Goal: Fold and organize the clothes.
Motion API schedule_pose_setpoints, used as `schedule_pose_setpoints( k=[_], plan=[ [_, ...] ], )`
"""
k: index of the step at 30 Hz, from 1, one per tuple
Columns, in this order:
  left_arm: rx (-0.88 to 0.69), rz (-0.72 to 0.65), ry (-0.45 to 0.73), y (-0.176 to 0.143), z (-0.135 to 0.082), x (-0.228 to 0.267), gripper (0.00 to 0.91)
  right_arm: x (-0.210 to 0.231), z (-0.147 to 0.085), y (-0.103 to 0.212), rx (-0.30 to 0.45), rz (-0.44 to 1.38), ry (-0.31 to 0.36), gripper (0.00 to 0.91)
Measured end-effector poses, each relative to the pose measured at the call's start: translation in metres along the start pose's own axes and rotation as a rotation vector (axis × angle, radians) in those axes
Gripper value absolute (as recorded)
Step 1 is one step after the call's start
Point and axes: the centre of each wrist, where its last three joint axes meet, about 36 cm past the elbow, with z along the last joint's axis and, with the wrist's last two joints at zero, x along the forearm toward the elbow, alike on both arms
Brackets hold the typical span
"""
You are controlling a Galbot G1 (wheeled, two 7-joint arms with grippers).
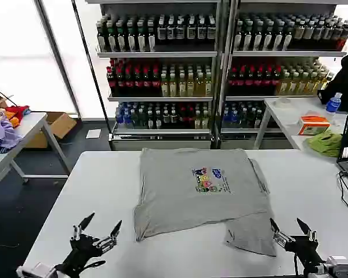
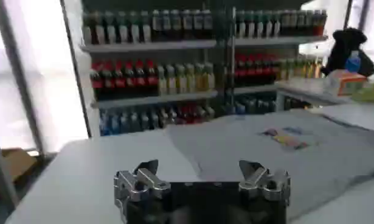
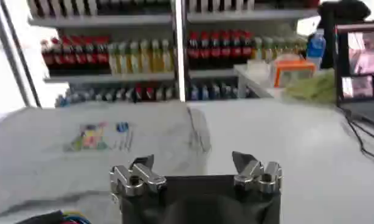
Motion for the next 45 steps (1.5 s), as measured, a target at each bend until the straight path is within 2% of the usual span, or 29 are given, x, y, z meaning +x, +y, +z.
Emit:
schedule_pose_setpoints(
  k=[7,16,18,19,20,21,22,25,27,28,29,31,32,33,35,45],
  plan=[
    [0.029,0.058,0.078,-0.01,0.004,-0.021,0.907,-0.004,0.005,0.007,-0.007,0.001,0.058,0.907],
    [0.035,0.083,0.144,-0.016,0.02,-0.051,0.907,-0.007,0.014,0.02,-0.018,-0.008,0.11,0.897],
    [0.034,0.079,0.153,-0.015,0.023,-0.058,0.907,-0.008,0.015,0.023,-0.018,-0.017,0.115,0.222],
    [0.034,0.078,0.159,-0.014,0.025,-0.06,0.907,-0.008,0.015,0.024,-0.019,-0.021,0.117,0.05],
    [0.033,0.078,0.166,-0.014,0.027,-0.062,0.867,-0.009,0.015,0.025,-0.02,-0.024,0.119,0.0],
    [0.034,0.079,0.171,-0.013,0.029,-0.064,0.806,-0.009,0.016,0.027,-0.02,-0.027,0.121,0.0],
    [0.032,0.078,0.176,-0.013,0.031,-0.066,0.796,-0.01,0.016,0.028,-0.019,-0.03,0.123,0.0],
    [0.03,0.074,0.187,-0.012,0.034,-0.071,0.554,-0.011,0.018,0.03,-0.018,-0.038,0.13,0.0],
    [0.031,0.074,0.194,-0.012,0.037,-0.074,0.474,-0.012,0.02,0.032,-0.02,-0.041,0.134,0.0],
    [0.033,0.074,0.196,-0.012,0.038,-0.075,0.403,-0.012,0.021,0.033,-0.02,-0.044,0.137,0.0],
    [0.033,0.073,0.198,-0.013,0.039,-0.077,0.403,-0.012,0.022,0.034,-0.021,-0.047,0.139,0.0],
    [0.029,0.072,0.2,-0.013,0.041,-0.08,0.191,-0.012,0.024,0.035,-0.024,-0.052,0.146,0.0],
    [0.029,0.072,0.2,-0.014,0.042,-0.081,0.141,-0.011,0.025,0.036,-0.024,-0.055,0.148,0.0],
    [0.029,0.073,0.199,-0.015,0.043,-0.082,0.05,-0.011,0.025,0.037,-0.024,-0.057,0.15,0.0],
    [0.029,0.074,0.2,-0.016,0.044,-0.085,0.01,-0.01,0.026,0.037,-0.027,-0.06,0.151,0.0],
    [0.033,0.09,0.196,-0.027,0.054,-0.088,0.01,-0.007,0.026,0.039,-0.049,-0.099,0.136,0.0]
  ],
)
